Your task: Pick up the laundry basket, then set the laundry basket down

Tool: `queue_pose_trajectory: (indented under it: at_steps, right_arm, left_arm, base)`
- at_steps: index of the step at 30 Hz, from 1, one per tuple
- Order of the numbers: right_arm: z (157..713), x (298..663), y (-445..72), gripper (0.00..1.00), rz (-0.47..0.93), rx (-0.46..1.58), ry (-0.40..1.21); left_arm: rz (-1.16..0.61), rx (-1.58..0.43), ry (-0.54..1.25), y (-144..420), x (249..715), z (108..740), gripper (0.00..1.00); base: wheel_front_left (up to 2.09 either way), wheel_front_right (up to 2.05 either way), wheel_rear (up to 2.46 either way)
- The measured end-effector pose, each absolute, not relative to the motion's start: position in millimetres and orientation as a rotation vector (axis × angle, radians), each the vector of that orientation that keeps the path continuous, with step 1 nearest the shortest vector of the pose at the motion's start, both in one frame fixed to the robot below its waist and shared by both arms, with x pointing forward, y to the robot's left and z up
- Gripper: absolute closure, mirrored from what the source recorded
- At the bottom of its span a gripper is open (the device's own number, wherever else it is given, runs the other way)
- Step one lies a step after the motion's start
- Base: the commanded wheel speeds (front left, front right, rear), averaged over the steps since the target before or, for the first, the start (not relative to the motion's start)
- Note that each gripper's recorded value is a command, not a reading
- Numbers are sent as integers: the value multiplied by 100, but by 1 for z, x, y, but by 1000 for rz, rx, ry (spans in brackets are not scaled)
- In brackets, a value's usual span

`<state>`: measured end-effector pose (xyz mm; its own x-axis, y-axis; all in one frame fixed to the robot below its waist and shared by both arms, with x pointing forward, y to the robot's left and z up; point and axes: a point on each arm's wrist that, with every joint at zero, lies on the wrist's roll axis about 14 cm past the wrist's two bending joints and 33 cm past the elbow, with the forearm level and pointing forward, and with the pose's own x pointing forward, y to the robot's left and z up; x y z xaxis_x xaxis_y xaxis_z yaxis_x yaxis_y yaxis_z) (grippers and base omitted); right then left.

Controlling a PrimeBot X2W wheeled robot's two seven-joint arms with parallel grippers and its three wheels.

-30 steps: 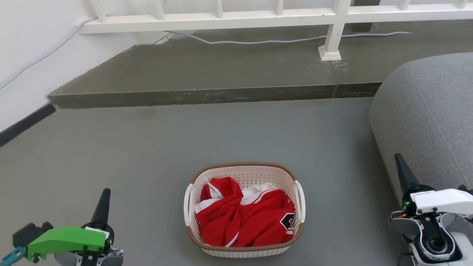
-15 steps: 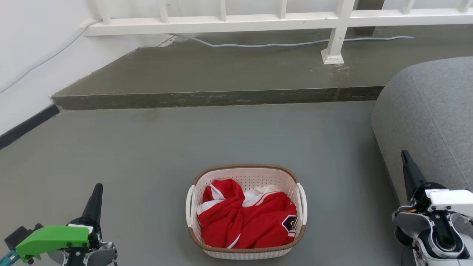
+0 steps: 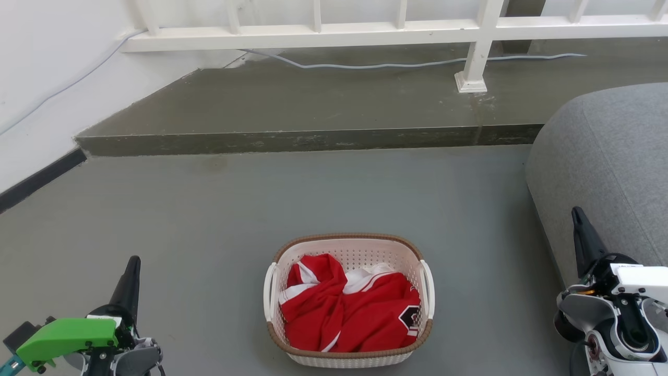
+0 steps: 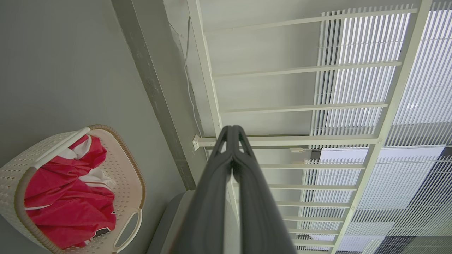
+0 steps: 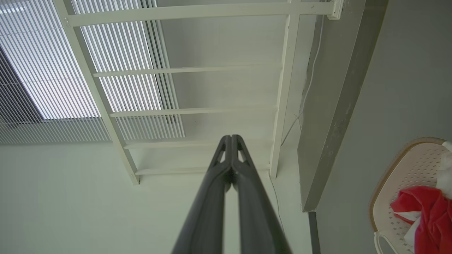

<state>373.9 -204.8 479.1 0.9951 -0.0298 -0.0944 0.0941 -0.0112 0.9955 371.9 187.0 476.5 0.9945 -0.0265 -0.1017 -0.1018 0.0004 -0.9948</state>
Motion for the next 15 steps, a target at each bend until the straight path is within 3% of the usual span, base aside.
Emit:
queue_pose_trajectory:
  at_steps: [15]
  right_arm:
    - [478, 374, -205, 100, -100, 1579, 53]
  left_arm:
    - [66, -1571, 104, 188, 372, 474, 100]
  base:
    - [0, 0, 0]
